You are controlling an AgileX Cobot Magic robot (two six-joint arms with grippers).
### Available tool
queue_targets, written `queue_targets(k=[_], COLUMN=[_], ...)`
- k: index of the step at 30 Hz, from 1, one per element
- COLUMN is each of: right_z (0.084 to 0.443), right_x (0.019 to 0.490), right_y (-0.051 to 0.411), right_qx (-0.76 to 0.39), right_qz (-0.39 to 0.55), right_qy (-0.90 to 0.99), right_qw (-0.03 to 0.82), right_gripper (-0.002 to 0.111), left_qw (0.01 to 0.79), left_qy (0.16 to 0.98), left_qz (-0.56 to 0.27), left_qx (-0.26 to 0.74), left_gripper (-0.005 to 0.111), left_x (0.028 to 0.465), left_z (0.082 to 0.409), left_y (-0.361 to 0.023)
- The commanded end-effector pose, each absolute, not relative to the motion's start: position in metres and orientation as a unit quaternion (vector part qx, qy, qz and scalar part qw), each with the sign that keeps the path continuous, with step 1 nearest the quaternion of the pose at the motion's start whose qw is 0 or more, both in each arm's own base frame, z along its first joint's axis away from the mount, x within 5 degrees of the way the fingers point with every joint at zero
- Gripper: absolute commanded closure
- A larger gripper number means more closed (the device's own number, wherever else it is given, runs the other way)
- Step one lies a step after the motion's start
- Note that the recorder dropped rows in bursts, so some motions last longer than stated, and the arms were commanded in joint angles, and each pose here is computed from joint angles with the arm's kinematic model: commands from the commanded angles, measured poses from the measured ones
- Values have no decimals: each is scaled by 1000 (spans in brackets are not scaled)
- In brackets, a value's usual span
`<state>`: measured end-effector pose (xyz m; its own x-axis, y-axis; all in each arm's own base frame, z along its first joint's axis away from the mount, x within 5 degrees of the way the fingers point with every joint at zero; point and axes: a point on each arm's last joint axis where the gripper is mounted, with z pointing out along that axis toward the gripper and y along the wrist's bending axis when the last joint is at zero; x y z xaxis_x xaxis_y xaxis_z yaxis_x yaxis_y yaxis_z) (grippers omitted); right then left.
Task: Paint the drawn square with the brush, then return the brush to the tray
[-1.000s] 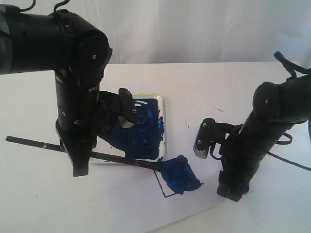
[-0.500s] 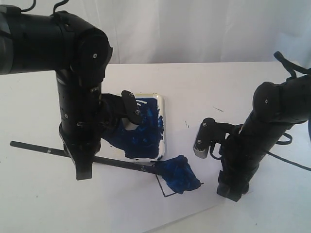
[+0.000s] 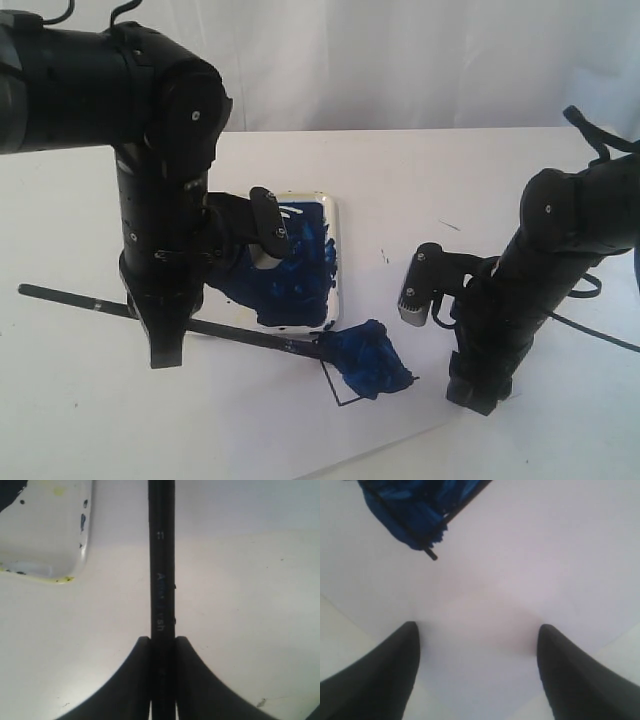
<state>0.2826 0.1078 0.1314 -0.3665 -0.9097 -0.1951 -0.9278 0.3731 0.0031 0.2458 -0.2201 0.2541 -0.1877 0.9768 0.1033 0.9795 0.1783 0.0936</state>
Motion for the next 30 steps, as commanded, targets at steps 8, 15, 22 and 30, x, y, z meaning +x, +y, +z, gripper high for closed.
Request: queue_targets(k=[8, 15, 22, 30], right_z=[123, 123, 123, 123], right_x=[280, 280, 280, 280], right_y=[107, 107, 107, 107], right_qx=[-555, -555, -555, -555], right_qz=[62, 62, 62, 62], right_qy=[827, 827, 827, 827], right_qw=[63, 63, 63, 63], right_gripper=[45, 45, 45, 45], left_qw=[47, 11, 36, 37], left_qy=[-763, -766, -755, -745], left_qz=[-85, -61, -59, -13], left_qx=[-639, -640, -652, -665], left_gripper=[107, 107, 107, 107], left_x=[239, 239, 234, 229], left_z=[244, 248, 251, 251], left_y=[-211, -217, -212, -218])
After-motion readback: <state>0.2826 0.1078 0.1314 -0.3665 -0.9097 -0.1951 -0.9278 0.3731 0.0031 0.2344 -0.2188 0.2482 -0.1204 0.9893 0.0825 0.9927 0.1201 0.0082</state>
